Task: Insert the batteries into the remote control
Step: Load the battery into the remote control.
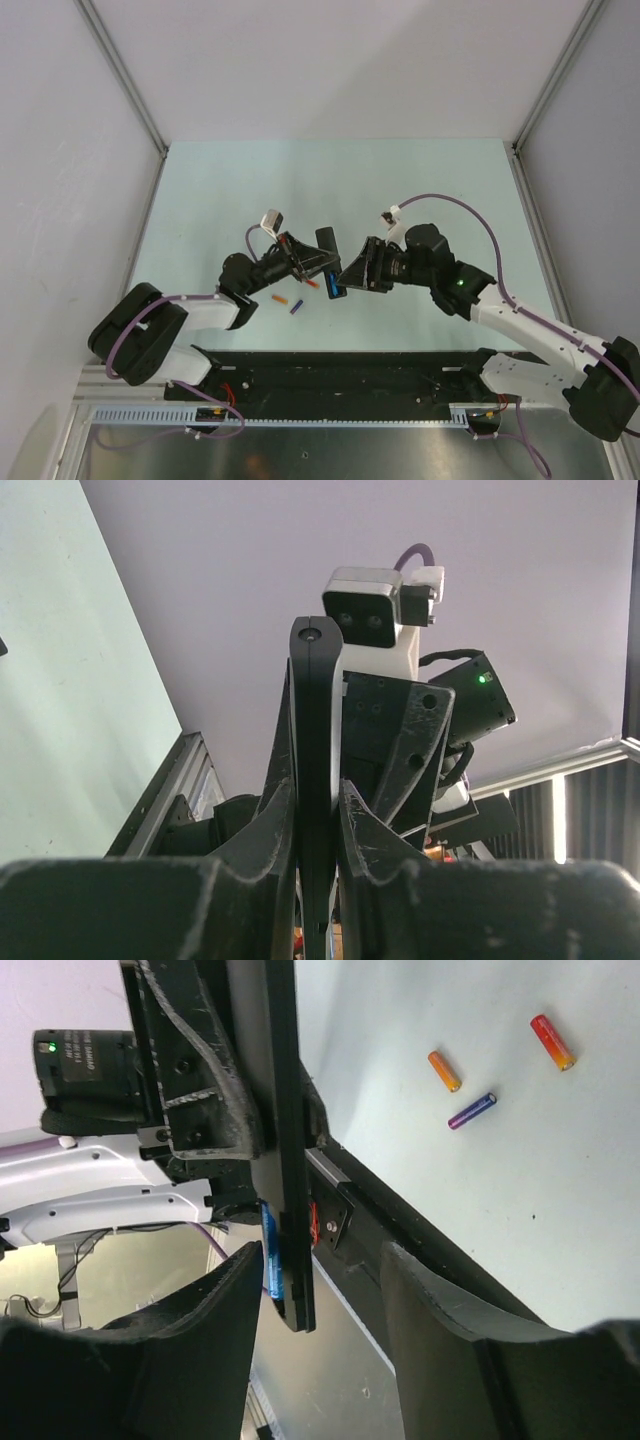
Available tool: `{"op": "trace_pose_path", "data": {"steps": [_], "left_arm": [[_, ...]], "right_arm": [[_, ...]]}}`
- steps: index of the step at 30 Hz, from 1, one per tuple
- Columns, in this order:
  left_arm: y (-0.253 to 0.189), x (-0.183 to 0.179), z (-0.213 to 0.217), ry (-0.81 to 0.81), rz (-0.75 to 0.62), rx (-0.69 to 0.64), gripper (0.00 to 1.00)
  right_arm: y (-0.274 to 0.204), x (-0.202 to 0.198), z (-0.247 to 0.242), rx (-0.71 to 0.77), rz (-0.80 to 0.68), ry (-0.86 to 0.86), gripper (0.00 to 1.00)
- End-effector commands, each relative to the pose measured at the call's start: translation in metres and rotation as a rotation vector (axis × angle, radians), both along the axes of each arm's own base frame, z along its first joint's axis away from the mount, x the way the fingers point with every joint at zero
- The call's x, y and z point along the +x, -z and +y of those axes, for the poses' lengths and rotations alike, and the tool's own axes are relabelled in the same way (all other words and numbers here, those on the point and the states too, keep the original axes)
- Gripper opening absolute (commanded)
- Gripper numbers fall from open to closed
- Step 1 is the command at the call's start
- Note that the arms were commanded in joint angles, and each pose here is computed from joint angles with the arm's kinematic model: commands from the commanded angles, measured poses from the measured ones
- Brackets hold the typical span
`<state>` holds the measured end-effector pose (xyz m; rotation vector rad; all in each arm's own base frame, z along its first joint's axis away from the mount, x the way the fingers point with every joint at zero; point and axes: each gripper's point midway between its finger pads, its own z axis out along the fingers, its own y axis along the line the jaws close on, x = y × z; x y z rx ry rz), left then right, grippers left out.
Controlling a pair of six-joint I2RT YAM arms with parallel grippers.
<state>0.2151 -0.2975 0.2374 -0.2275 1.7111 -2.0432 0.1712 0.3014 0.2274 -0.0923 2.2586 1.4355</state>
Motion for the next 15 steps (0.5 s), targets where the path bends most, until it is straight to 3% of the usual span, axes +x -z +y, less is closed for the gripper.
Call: {"op": "trace_pose_path", "data": {"steps": [1,15], "left_arm": [[-0.073,-0.023,0.017,0.002,-0.307,-0.188,0.00],[-0.084,-0.026,0.020,0.001,-0.334,-0.209,0.00]], "right_arm": [[-0.013,0.000,0.009,0.015,-0.044,-0.029,0.52],[0.004,-0.003,0.015,-0.030,-0.012,-0.045,0.48]]}}
